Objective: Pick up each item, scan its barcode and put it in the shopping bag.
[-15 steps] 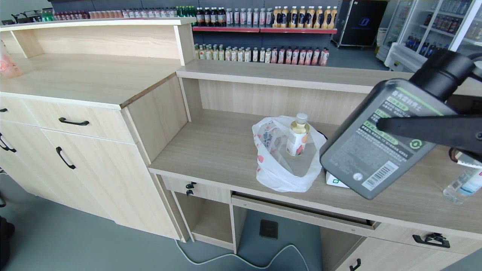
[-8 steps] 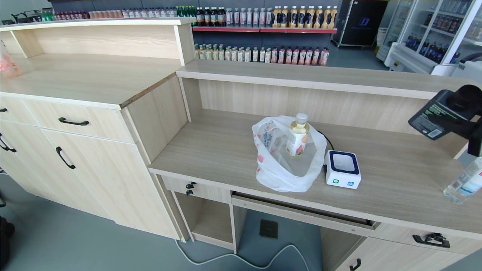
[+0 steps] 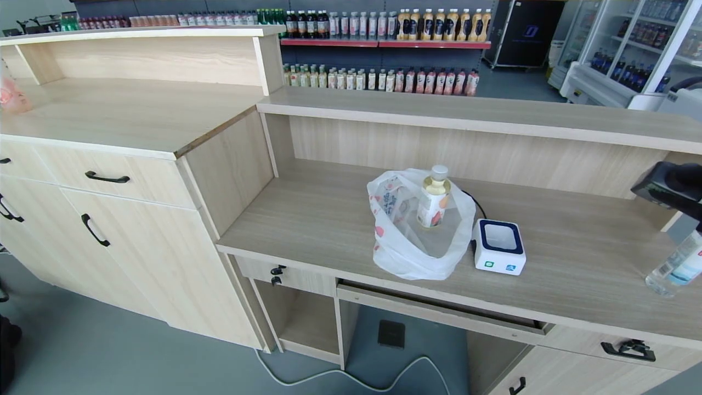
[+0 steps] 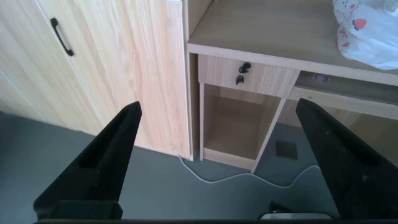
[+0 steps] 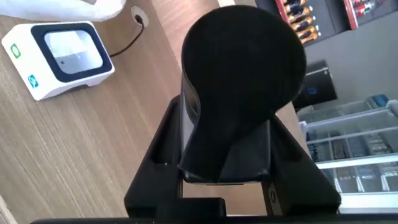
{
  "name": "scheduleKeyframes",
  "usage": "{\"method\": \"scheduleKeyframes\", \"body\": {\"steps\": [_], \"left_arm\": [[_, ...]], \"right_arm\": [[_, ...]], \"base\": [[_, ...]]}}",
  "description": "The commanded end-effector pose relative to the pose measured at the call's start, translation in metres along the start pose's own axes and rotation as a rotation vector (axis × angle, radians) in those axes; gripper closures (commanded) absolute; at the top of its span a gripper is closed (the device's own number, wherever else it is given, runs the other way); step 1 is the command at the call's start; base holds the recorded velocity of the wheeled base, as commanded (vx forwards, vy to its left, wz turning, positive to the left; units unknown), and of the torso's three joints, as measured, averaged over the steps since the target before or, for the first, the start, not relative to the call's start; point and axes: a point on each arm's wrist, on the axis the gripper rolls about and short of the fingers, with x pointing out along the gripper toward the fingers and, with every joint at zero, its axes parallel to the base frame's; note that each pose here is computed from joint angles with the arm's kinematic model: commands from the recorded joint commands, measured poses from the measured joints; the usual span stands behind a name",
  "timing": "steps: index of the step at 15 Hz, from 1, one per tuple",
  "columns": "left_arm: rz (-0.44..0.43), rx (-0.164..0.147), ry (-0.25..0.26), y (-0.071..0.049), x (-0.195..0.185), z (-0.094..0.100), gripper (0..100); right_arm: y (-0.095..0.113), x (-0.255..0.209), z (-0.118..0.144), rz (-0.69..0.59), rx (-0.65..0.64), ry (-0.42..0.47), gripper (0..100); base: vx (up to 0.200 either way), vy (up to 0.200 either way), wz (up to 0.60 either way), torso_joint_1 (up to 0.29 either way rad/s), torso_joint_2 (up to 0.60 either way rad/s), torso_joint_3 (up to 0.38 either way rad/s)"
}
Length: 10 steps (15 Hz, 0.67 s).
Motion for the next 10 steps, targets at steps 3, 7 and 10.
{"method": "scheduleKeyframes", "body": {"steps": [3,7,10], "left_arm": [[0.001,0.0,0.0,0.0,0.0,0.0,0],[0.001,0.0,0.0,0.0,0.0,0.0,0],[0.001,0.0,0.0,0.0,0.0,0.0,0]], "right_arm": [[0.012,0.025,-0.008,-0.01,-0.092,-0.006,100],[0.024,0.037,-0.022,0.022,-0.2,-0.016,100],[0.043,0.036,-0.028,0.078,-0.228,-0.06,100]], "base": [[0.0,0.0,0.6,0.001,0.0,0.002],[0.0,0.0,0.0,0.0,0.0,0.0],[0.0,0.0,0.0,0.0,0.0,0.0]]}}
